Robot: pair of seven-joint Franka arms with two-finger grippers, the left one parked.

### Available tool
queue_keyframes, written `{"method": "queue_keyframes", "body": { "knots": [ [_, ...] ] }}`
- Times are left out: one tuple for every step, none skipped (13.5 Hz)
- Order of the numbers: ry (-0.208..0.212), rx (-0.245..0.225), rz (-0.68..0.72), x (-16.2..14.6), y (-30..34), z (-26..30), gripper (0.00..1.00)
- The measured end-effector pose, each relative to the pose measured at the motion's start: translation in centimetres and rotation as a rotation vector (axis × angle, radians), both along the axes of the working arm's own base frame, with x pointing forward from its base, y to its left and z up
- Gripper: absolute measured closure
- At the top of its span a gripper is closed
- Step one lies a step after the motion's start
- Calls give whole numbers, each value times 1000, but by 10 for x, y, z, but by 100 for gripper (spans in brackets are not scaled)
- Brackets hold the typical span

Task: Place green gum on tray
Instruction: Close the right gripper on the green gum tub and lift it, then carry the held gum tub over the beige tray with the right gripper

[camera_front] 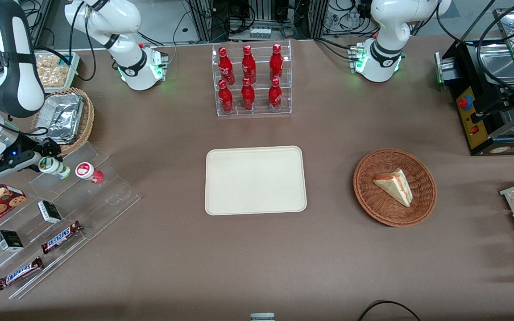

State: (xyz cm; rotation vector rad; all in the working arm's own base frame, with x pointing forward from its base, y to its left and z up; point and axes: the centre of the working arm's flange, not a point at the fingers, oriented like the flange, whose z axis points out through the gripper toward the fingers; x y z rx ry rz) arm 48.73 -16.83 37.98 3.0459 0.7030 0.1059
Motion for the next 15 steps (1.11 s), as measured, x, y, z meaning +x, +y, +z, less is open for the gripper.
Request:
{"method": "queue_keyframes", "body": {
  "knots": [
    [-1, 0, 0, 0, 0, 0, 42],
    [-2, 0, 1, 1, 1, 1, 41],
    [-4, 0, 2, 2, 1, 3, 41],
    [-2, 1, 4, 4, 1, 8, 41],
    [4, 4, 7, 7, 2, 16, 41],
    [11, 7, 13, 12, 3, 27, 41],
    [19, 11, 21, 17, 5, 42, 41],
    [25, 16, 30, 23, 10, 59, 41],
    [26, 24, 35, 30, 17, 76, 41],
    [28, 33, 33, 36, 30, 92, 41],
    [34, 39, 21, 42, 46, 106, 41],
    [40, 44, 2, 48, 67, 117, 41],
    [48, 48, -22, 52, 92, 126, 41],
    [51, 51, -44, 56, 119, 135, 41],
    [50, 53, -64, 59, 147, 142, 41]
  ]
}}
